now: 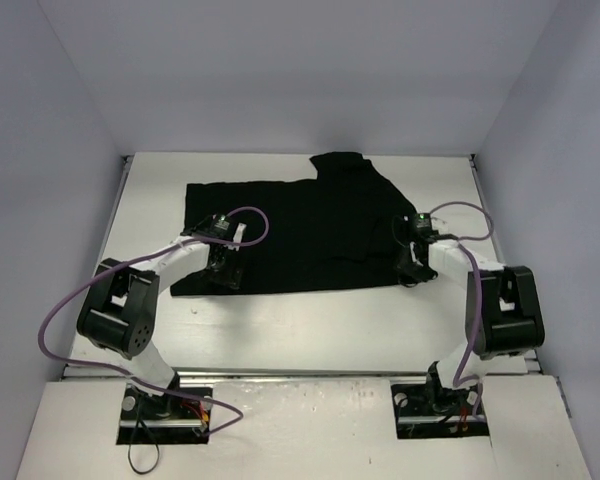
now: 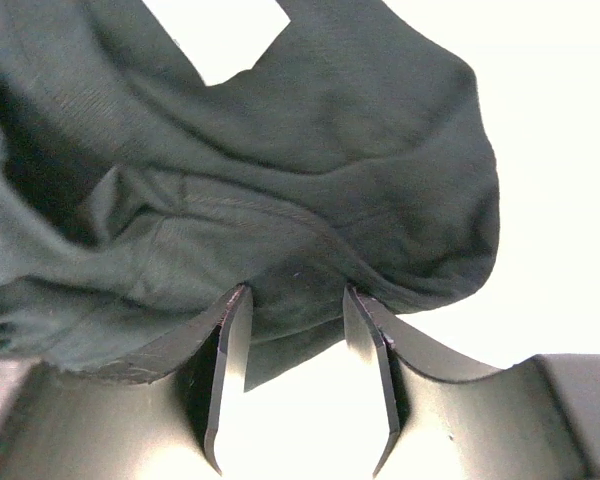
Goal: Fold and stack the t-shirts
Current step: Fold the flattened tshirt in 1/3 of the way
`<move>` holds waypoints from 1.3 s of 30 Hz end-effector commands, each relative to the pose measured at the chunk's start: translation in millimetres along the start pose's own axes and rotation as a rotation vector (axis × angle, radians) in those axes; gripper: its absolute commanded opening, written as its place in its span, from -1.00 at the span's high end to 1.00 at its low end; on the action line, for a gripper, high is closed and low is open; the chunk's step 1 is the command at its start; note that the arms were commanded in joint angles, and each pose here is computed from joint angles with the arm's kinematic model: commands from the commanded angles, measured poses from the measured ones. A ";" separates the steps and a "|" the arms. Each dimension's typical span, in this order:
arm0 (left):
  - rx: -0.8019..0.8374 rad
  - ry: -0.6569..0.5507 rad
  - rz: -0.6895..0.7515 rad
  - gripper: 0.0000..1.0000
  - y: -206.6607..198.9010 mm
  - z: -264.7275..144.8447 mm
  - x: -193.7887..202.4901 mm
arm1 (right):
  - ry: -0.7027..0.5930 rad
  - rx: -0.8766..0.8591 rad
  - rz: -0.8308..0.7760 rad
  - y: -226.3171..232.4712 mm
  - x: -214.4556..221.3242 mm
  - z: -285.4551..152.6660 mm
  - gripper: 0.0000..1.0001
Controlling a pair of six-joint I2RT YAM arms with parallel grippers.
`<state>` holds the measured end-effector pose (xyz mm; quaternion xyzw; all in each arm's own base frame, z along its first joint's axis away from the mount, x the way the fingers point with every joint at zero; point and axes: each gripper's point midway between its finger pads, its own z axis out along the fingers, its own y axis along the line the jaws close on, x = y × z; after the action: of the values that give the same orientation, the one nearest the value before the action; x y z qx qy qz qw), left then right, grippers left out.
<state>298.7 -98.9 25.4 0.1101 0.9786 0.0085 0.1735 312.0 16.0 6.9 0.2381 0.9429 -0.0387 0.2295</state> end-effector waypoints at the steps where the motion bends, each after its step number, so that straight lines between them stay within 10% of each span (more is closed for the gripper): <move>1: -0.017 -0.007 -0.052 -0.19 11.5 -7.8 -6.6 | 0.030 0.169 0.095 -61.4 19.2 -2.3 0.19; 6: -0.022 0.023 -0.053 -0.19 13.5 -6.7 0.8 | -0.014 0.205 0.106 -76.8 5.7 -19.9 0.17; 17: 0.047 -0.258 0.054 -0.19 -5.7 -75.3 -51.7 | -0.242 -0.187 -0.090 69.0 -91.4 -97.7 0.22; 39: 0.107 -0.249 0.076 -0.19 -18.3 -76.5 -42.9 | -0.015 -0.210 0.006 119.8 -4.0 -31.4 0.32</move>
<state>305.7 -119.5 100.4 0.1476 0.9505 -0.0414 0.2703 349.5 122.7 45.3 0.1924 0.9481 0.0539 0.2473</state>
